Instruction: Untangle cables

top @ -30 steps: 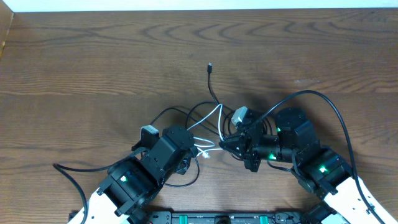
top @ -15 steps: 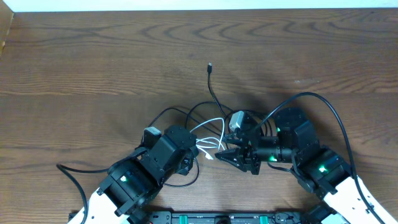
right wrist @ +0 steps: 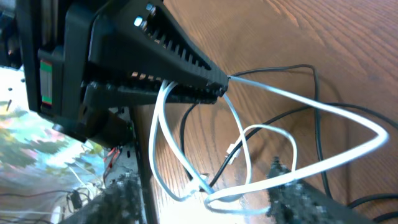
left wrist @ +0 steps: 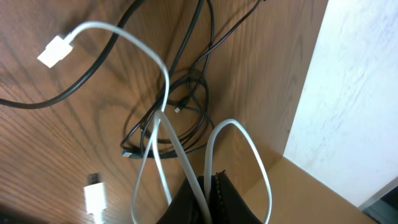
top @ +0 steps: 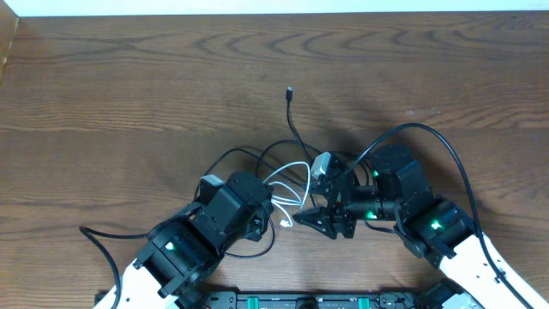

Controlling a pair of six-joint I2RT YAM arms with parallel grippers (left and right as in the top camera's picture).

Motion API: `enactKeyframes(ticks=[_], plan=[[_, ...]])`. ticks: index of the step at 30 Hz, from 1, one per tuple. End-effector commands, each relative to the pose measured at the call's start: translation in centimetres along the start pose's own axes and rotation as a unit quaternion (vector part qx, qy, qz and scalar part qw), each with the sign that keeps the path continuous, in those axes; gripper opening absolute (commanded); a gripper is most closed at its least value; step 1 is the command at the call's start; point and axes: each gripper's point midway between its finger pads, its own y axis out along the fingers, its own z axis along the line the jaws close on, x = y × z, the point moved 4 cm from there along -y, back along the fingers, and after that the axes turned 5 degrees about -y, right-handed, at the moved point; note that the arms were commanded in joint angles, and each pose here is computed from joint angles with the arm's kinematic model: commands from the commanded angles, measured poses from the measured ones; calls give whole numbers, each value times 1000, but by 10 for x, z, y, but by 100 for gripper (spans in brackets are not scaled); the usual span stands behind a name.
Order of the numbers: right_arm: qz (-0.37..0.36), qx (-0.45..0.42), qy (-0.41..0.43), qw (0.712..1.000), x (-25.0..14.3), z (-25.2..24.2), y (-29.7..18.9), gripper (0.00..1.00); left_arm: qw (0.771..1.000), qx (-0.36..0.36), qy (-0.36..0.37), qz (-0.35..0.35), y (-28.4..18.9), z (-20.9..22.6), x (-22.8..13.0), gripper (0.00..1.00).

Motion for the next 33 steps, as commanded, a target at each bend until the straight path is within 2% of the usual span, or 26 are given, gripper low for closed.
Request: enactKeyframes(ticks=[1, 14, 19, 25, 29, 33], plan=[[-2, -1, -17, 1000, 2, 0, 0, 70, 1000, -7, -16, 3, -3, -7, 0, 8], [3, -19, -46, 999, 4, 5, 9, 78, 999, 4, -16, 35, 12, -11, -15, 8], [19, -63, -41, 997, 0, -1, 13, 77, 999, 5, -16, 35, 15, -12, -16, 8], [22, -75, -38, 996, -1, -3, 13, 70, 999, 10, -16, 45, 14, -11, -18, 8], [27, -81, -36, 996, -2, -6, 15, 57, 998, 17, -15, 59, 13, -9, -22, 8], [29, -81, -34, 996, -4, -7, 15, 27, 998, 16, -16, 60, 12, -9, -22, 8]])
